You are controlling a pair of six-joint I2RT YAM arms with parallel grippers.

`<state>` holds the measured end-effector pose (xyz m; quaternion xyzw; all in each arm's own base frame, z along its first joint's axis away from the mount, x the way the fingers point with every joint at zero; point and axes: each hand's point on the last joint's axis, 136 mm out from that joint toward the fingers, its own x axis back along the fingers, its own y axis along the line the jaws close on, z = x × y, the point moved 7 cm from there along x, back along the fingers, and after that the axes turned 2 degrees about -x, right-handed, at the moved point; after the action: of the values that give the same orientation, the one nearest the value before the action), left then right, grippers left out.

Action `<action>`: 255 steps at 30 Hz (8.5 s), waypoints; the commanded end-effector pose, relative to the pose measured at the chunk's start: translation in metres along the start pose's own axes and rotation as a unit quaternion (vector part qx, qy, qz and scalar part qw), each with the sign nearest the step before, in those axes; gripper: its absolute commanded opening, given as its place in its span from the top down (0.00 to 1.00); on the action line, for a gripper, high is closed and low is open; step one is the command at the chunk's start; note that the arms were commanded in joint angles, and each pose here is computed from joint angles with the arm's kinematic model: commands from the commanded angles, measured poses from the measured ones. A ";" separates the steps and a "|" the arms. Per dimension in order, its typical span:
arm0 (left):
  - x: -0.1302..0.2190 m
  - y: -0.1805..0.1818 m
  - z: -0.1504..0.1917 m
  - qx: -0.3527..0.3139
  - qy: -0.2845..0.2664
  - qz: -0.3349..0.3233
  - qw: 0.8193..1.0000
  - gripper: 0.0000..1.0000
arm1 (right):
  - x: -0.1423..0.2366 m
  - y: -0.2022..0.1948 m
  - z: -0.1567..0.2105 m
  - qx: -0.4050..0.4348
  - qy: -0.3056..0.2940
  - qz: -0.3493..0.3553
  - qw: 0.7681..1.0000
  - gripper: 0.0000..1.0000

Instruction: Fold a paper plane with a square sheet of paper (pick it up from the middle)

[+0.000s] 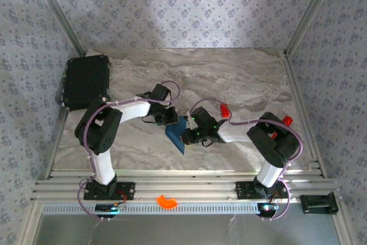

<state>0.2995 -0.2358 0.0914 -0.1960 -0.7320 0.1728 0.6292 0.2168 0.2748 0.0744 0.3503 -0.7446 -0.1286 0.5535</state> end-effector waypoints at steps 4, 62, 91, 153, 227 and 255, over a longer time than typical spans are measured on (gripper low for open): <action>0.063 -0.025 -0.003 -0.013 -0.085 0.020 0.996 0.74 | -0.004 -0.005 0.003 -0.004 0.011 0.018 1.000 0.98; 0.028 -0.005 0.075 0.093 -0.040 0.101 0.990 0.90 | -0.002 -0.008 0.008 -0.010 0.008 0.025 1.000 0.97; -0.002 0.041 0.103 0.093 -0.014 -0.001 0.996 0.97 | 0.029 0.046 -0.008 -0.048 0.006 -0.051 0.998 0.78; -0.006 0.050 0.107 0.100 -0.015 -0.017 0.995 1.00 | 0.044 0.038 0.057 -0.097 0.031 -0.057 0.993 0.96; 0.017 0.004 0.085 0.060 -0.070 0.127 0.988 0.95 | 0.000 -0.020 0.056 -0.185 0.066 0.033 0.980 1.00; 0.052 0.043 0.063 0.053 -0.134 0.117 0.983 0.93 | -0.002 -0.022 0.057 -0.191 0.071 0.035 0.978 1.00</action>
<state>0.2297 -0.1688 0.0842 -0.2126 -0.7554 0.3107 0.5363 0.1877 0.2723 0.0688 0.2905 -0.6887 -0.2523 0.6145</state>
